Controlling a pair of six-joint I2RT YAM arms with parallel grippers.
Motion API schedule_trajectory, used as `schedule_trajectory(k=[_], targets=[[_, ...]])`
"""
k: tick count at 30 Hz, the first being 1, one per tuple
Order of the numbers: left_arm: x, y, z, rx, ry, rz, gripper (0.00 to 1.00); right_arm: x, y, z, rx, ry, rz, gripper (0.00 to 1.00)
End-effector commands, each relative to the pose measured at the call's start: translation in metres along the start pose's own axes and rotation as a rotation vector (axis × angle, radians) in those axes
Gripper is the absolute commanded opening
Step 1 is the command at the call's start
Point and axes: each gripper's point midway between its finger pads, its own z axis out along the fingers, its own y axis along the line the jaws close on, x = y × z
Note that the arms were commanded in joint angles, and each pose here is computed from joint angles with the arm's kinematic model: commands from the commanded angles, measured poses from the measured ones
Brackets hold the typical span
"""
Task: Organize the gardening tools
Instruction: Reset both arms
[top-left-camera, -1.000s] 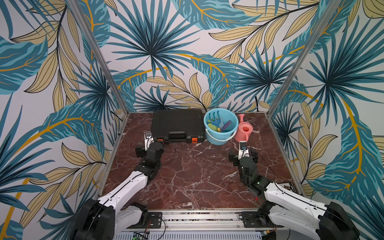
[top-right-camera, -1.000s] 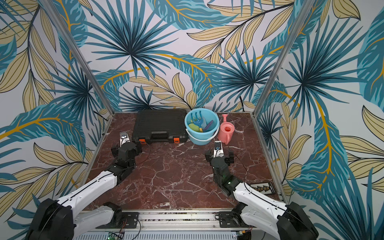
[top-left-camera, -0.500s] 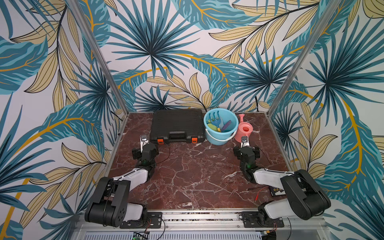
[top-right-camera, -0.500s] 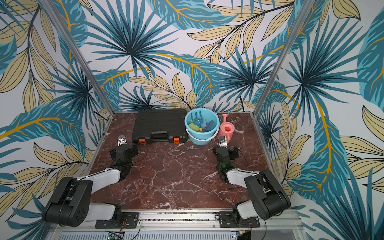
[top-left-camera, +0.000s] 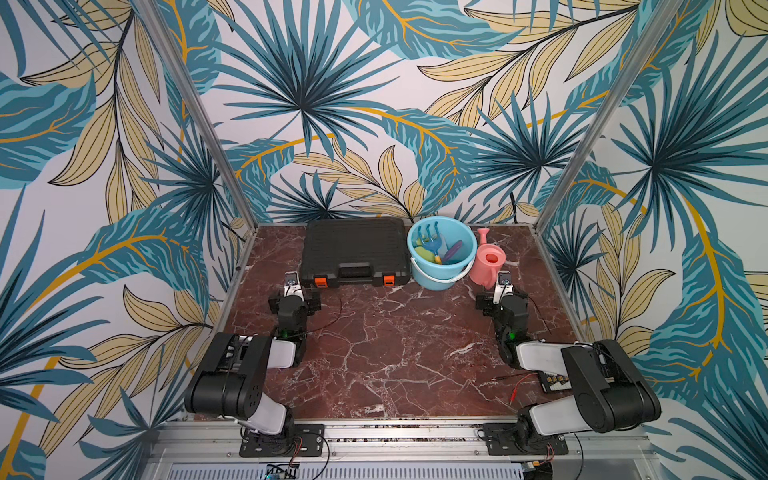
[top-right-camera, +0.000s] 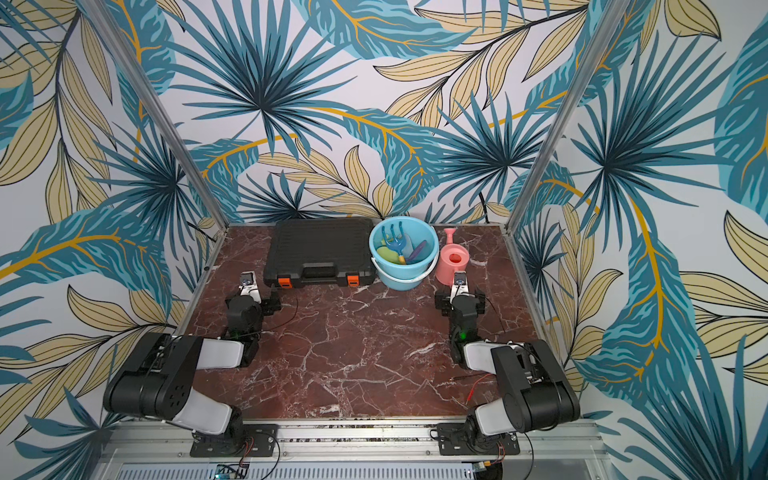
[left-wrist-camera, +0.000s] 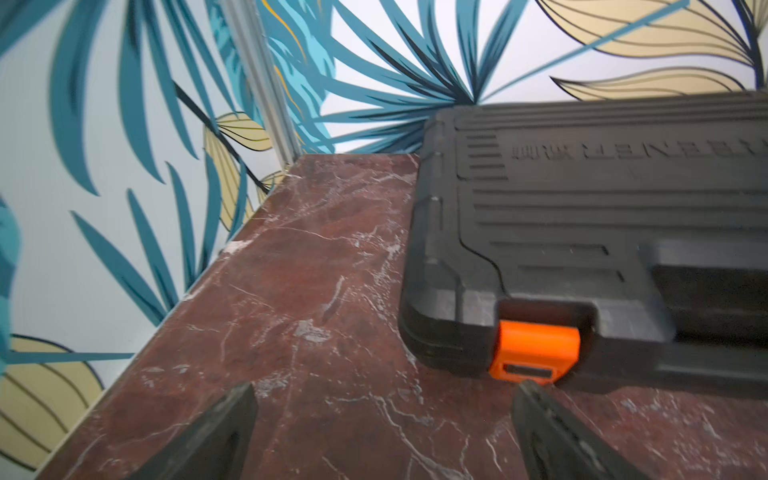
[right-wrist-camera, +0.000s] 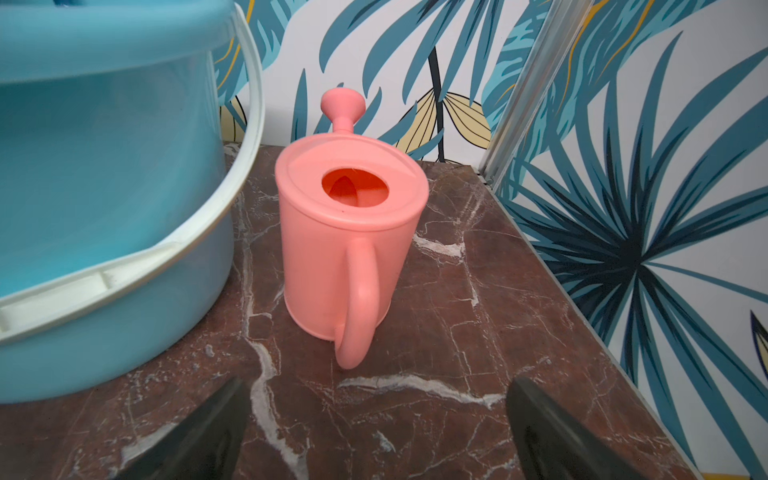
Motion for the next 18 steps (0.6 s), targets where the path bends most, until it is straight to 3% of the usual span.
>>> schedule_trajectory(k=[1, 9, 14, 18], targets=[[-0.020, -0.006, 0.001, 0.039, -0.051, 0.004, 1.00, 0.007, 0.000, 0.011, -0.045, 0.022, 0.066, 1.00], [-0.020, -0.008, 0.002, 0.036, -0.040, 0.015, 1.00, 0.007, -0.001, 0.012, -0.049, 0.021, 0.071, 1.00], [-0.019, -0.028, 0.004, 0.140, -0.024, 0.069, 1.00, 0.008, -0.001, 0.012, -0.048, 0.022, 0.070, 1.00], [-0.019, -0.030, 0.004, 0.152, -0.022, 0.075, 1.00, 0.008, -0.001, 0.012, -0.049, 0.022, 0.070, 1.00]])
